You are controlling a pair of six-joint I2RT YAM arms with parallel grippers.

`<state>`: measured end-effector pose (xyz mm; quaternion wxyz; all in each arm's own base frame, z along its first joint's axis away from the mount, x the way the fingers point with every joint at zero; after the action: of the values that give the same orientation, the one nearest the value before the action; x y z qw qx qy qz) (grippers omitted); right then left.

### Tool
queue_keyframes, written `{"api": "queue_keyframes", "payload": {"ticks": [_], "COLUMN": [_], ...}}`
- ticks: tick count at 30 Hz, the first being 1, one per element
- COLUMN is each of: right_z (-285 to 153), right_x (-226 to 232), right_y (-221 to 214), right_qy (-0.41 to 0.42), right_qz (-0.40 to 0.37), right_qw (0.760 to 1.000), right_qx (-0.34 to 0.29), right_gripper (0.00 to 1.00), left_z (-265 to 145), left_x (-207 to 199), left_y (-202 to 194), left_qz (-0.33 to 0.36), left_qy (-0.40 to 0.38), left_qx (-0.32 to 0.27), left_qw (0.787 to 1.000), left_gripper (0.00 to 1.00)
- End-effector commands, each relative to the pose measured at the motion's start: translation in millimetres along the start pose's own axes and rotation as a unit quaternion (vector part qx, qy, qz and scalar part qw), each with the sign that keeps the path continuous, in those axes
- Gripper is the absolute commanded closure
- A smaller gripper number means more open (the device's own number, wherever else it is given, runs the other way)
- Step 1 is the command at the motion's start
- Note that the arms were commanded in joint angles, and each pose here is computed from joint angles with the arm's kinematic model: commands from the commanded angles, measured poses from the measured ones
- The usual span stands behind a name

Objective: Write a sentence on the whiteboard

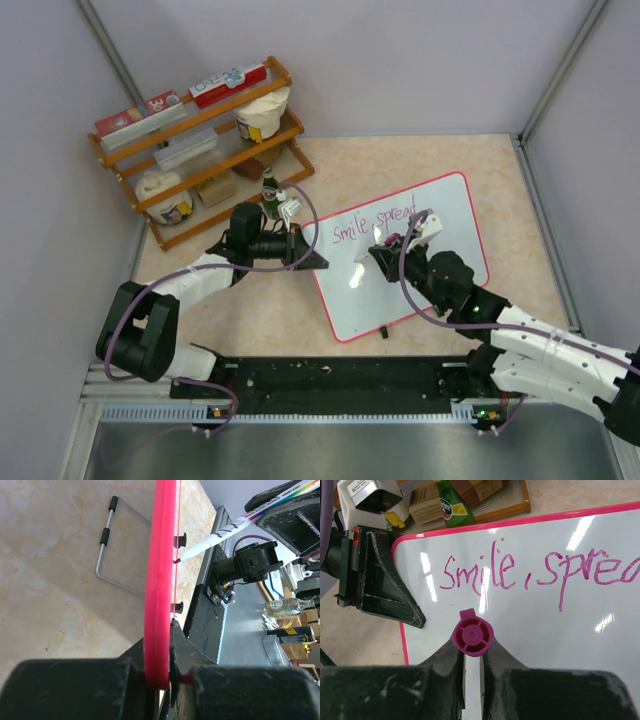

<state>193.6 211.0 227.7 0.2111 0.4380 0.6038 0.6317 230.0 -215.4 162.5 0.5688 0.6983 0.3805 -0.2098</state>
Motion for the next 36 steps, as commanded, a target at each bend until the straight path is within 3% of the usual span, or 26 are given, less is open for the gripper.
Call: {"api": "queue_keyframes", "payload": {"ticks": [1,36], "right_z": [4,-13], "right_x": [4,-15], "right_y": [10,-33], "right_qy": [-0.004,-0.023], "right_qz": [0.011,-0.014], "right_qw": [1.0,0.998], "right_qx": [-0.019,0.052], "right_gripper": [1.0,1.0], "left_z": [4,4], "left_x": [38,38], "left_y": [-49,-49], "left_qz": [0.045,0.044], "left_qy": [0.078,0.076], "left_qx": [0.059,0.06], "left_qw": [0.994,0.994], "left_gripper": [1.0,1.0]}}
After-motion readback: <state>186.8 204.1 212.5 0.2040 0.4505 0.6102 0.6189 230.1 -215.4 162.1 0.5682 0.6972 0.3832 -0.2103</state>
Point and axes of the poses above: each gripper's point midway between its finger pads, its own z axis out along the fingers, its own x axis along the line the jaws close on, y = z × x, the point moved 5 cm from there along -z, back along the fingers
